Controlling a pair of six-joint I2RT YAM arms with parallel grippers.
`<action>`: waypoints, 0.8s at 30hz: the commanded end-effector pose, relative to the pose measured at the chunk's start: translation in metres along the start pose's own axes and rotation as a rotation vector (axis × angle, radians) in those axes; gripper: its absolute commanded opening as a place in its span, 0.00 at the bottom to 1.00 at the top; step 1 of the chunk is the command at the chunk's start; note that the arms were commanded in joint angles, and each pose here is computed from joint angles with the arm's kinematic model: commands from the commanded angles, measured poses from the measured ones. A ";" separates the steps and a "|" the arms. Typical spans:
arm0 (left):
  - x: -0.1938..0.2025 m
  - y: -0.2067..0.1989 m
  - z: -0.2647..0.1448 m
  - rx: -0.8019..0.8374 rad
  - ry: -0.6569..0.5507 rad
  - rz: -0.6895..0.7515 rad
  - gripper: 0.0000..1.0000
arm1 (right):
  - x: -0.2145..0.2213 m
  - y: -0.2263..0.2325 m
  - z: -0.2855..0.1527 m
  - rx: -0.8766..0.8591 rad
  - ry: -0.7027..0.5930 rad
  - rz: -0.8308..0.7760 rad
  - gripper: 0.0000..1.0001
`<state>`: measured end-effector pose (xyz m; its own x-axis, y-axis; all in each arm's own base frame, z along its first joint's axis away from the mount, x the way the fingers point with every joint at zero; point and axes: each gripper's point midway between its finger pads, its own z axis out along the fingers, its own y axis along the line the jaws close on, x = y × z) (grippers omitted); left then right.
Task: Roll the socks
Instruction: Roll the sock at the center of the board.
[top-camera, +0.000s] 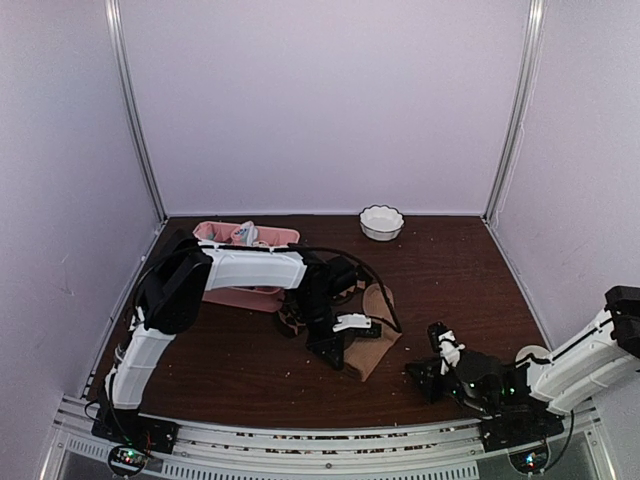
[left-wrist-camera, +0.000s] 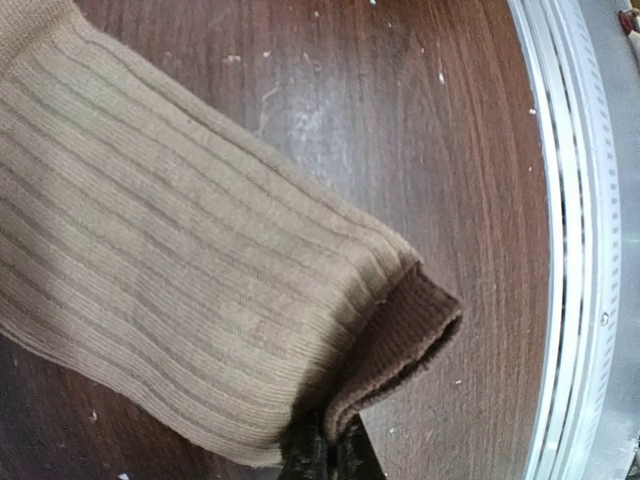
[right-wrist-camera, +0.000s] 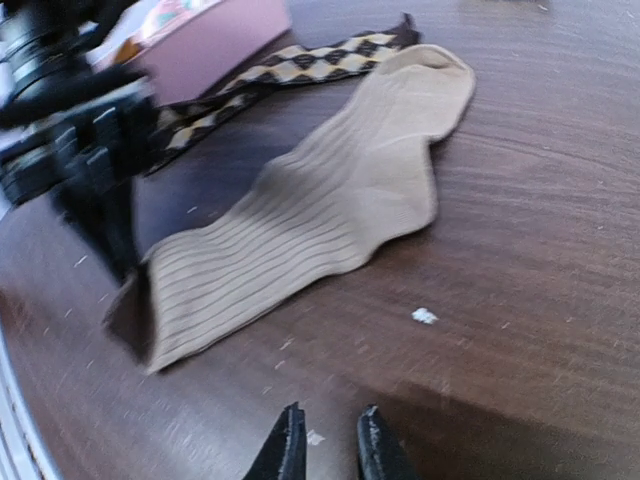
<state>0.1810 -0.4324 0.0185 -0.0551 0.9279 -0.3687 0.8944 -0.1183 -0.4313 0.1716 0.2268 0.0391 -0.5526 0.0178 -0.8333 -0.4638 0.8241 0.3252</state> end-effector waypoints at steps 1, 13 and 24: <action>0.002 -0.004 -0.007 -0.057 0.026 0.045 0.00 | -0.008 -0.005 0.019 0.001 0.058 0.126 0.15; 0.001 -0.009 -0.003 -0.094 0.054 0.075 0.01 | -0.034 0.008 0.082 -0.092 0.262 0.125 0.08; 0.008 -0.014 0.000 -0.137 0.108 0.120 0.00 | -0.002 0.000 0.116 -0.069 0.499 0.092 0.00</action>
<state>0.1668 -0.4277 0.0182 0.0646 0.9435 -0.3250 0.9352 -0.1709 -0.3101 0.2718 0.3003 0.0212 -0.7944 -0.0893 -0.6007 -0.4346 0.7744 0.4597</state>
